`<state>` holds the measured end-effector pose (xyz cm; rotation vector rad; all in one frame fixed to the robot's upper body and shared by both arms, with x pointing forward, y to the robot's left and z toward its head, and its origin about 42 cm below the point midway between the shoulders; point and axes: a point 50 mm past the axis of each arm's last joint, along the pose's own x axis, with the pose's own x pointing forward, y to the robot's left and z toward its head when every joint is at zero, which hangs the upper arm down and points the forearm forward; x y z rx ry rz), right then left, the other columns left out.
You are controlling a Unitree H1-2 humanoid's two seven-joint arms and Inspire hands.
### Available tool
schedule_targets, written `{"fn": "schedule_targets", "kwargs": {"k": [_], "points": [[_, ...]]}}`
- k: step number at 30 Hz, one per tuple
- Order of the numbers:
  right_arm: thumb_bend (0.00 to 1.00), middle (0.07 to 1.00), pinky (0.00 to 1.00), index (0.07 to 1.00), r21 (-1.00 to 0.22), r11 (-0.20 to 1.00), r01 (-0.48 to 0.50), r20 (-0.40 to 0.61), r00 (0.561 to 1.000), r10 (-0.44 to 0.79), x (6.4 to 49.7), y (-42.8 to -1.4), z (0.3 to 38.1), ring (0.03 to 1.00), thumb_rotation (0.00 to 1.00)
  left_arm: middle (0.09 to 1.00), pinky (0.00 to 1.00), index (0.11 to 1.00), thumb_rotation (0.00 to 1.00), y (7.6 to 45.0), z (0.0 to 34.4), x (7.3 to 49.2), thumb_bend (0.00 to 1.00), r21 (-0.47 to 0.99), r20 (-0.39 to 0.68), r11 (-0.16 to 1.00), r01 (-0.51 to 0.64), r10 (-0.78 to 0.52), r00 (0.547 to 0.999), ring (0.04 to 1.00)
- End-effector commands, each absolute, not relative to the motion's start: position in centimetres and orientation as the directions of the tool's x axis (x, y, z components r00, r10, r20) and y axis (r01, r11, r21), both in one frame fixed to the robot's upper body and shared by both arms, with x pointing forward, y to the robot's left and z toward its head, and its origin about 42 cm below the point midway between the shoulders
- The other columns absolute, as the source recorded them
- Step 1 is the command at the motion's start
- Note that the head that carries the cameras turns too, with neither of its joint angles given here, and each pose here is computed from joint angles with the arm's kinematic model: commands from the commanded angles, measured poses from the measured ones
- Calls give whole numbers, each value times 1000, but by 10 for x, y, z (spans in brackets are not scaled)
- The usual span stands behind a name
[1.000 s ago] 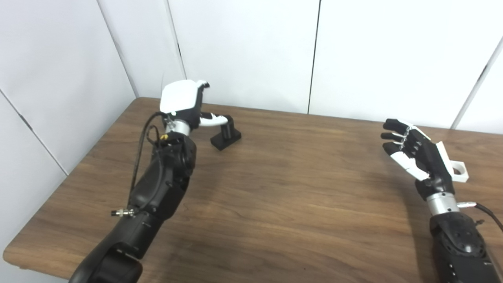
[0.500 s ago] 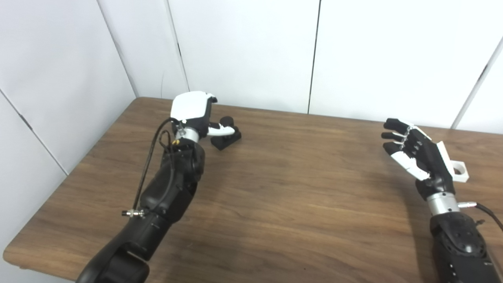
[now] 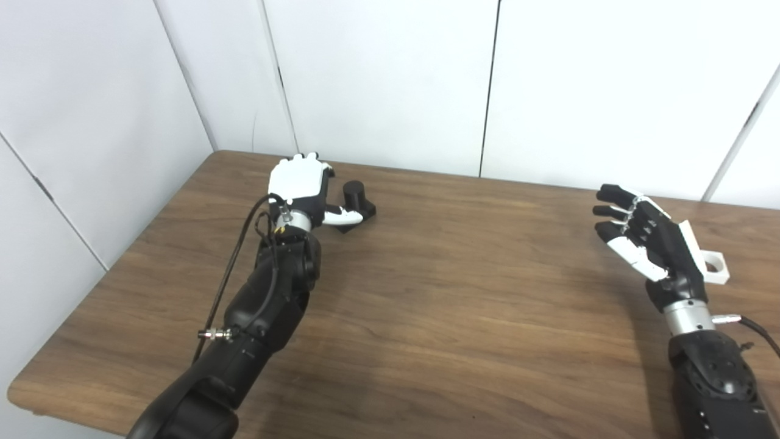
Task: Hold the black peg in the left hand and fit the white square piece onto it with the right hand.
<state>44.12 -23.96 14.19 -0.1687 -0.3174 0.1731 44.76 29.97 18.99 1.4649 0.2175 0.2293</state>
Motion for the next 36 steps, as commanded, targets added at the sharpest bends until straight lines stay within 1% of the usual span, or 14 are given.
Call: {"fn": "schedule_targets", "kwargs": {"k": [1,5,7,10,15,19,23,28,34,36], "points": [[851,786,630,765,-179,975,-133,258,950,177,425,-249,118,733,549,1000,1000,785,611,302,215,457,932,992,93,50,-113,295,951,1000],[838,786,634,767,-185,974,-131,260,949,177,424,-249,119,733,546,1000,1000,792,617,303,212,456,936,994,80,48,-99,301,950,1000],[823,786,643,765,-178,975,-130,258,950,174,423,-250,119,735,526,1000,1000,782,625,305,209,456,944,995,70,44,-88,305,950,1000],[827,787,640,764,-179,975,-129,257,951,173,423,-250,119,734,528,1000,1000,774,628,306,206,455,943,996,60,43,-77,308,949,1000],[845,783,637,765,-194,973,-125,255,951,173,423,-250,119,727,552,984,1000,736,627,304,196,454,940,996,47,54,-67,311,949,1000],[839,783,642,765,-190,973,-127,258,950,175,423,-250,119,729,541,986,1000,715,630,302,188,455,933,998,21,57,-41,313,950,1000],[826,787,636,765,-188,974,-127,260,950,174,421,-251,121,735,540,982,1000,715,601,301,184,457,918,997,3,77,-28,315,949,1000],[843,785,637,769,-195,973,-120,264,949,170,420,-252,121,731,558,952,1000,696,540,303,180,458,888,995,-10,100,-23,318,948,1000],[840,785,643,769,-195,973,-122,262,950,172,420,-252,121,730,559,921,1000,654,488,307,175,459,849,994,-14,108,-22,323,946,992],[838,789,641,768,-188,974,-126,261,950,173,420,-251,121,734,555,907,1000,636,442,309,173,458,810,992,-13,120,-28,324,946,977]]}}
